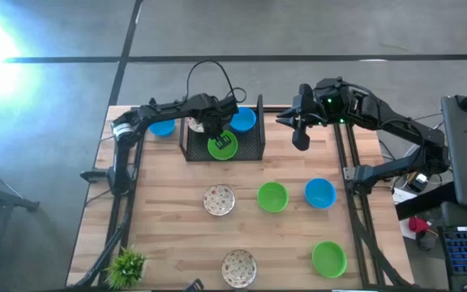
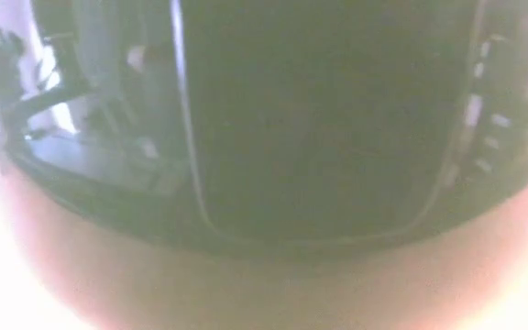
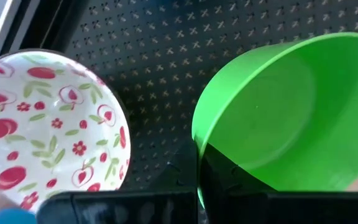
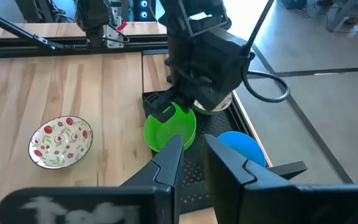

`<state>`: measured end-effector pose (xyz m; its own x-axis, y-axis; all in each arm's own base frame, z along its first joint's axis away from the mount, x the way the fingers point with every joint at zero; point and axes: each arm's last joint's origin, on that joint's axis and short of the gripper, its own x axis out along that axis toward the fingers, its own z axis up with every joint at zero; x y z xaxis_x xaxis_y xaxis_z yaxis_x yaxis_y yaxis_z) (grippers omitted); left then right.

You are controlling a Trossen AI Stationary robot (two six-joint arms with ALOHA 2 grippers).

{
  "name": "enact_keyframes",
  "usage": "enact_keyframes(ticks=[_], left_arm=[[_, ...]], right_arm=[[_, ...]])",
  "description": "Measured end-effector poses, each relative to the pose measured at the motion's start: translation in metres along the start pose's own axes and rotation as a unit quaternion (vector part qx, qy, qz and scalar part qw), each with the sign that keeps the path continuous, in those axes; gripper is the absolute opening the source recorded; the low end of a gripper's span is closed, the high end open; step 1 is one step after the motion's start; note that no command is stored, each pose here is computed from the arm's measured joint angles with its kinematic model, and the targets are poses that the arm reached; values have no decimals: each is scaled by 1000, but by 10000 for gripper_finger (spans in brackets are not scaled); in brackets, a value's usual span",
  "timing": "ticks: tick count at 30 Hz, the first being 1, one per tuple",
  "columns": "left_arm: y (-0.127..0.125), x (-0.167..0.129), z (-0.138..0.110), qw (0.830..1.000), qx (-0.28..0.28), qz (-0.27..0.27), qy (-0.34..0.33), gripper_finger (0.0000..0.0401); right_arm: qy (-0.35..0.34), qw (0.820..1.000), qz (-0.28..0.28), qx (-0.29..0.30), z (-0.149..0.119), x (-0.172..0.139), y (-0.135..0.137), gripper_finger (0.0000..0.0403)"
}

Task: Pick & Place Mini bowls
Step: Put the middle left green bowl on the shelf

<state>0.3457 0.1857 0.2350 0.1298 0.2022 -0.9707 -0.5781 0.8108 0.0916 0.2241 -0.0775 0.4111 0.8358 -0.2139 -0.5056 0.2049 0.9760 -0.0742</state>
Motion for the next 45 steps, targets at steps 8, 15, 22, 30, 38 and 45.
enact_keyframes(ticks=[8, 15, 22, 30, 38, 45], left_arm=[[-1, 10, 2, 1000, 2, 8, 8, 0], [-1, 11, 2, 1000, 2, 7, 8, 5], [-2, 11, 2, 1000, 2, 7, 5, 14], [-2, 10, 3, 1000, 1, 7, 4, 16], [-2, 10, 3, 1000, 6, 7, 0, 25], [-2, 10, 4, 1000, 5, 6, -4, 69]], right_arm=[[0, 1000, 0, 1, 0, 0, 0, 57], [0, 1000, 0, 1, 0, 0, 0, 57], [0, 1000, 0, 1, 0, 0, 0, 57], [0, 1000, 0, 1, 0, 0, 0, 57], [0, 1000, 0, 1, 0, 0, 0, 57], [0, 1000, 0, 1, 0, 0, 0, 57]])
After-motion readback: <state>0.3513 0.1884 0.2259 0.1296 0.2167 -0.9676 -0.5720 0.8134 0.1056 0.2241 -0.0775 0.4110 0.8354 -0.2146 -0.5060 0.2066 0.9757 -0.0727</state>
